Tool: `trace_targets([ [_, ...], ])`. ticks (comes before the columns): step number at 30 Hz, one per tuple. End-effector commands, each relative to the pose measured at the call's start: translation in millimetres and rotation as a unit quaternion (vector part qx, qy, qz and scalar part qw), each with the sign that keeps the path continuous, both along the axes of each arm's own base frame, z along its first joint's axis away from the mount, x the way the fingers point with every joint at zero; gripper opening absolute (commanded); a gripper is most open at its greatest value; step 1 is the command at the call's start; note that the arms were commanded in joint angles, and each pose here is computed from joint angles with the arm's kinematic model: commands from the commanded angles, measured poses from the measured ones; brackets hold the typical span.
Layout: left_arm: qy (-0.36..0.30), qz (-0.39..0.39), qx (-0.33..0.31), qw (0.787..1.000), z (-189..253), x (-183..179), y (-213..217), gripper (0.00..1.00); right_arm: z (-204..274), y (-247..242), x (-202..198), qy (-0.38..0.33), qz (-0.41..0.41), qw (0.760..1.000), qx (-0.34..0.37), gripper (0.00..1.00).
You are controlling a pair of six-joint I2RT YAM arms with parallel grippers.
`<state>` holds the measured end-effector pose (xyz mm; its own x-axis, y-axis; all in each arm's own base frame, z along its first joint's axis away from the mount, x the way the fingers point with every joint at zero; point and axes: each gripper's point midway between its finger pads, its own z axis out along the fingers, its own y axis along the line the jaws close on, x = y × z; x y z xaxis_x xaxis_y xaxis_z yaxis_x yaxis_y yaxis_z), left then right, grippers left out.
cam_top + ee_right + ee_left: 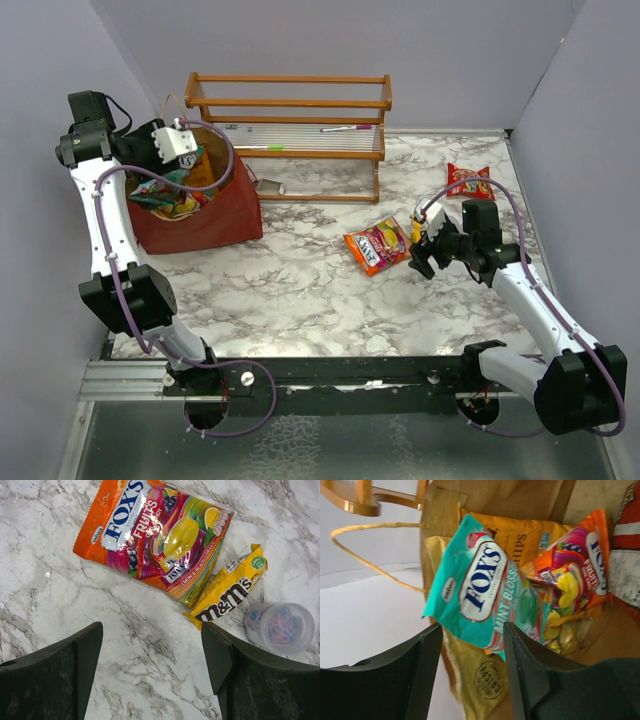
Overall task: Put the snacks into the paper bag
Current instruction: Place the snack in the paper bag.
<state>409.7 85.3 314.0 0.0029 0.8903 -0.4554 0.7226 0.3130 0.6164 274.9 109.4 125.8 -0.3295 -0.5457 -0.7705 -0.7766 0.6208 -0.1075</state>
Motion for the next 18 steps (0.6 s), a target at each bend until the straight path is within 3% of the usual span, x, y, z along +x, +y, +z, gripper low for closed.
trace_targets([
  [1, 0.064, 0.006, -0.079, 0.995, -28.2, -13.6, -16.5, 0.55, 0.9, 1.3, 0.2, -0.002, 0.002, 1.000, -0.001, 0.80],
  [5, 0.087, 0.016, -0.120, 0.989, -43.8, -14.2, -24.1, 0.47, -0.1, 1.1, 0.0, 0.000, 0.001, 1.000, -0.002, 0.80],
  [13, 0.103, -0.004, -0.153, 0.983, -51.4, -17.0, -38.7, 0.10, -1.3, 1.0, 0.1, 0.002, 0.001, 1.000, -0.002, 0.80],
  [18, 0.095, -0.047, -0.147, 0.983, -43.7, -22.5, -56.5, 0.01, -2.8, 1.0, 0.2, 0.005, 0.001, 1.000, -0.003, 0.80],
])
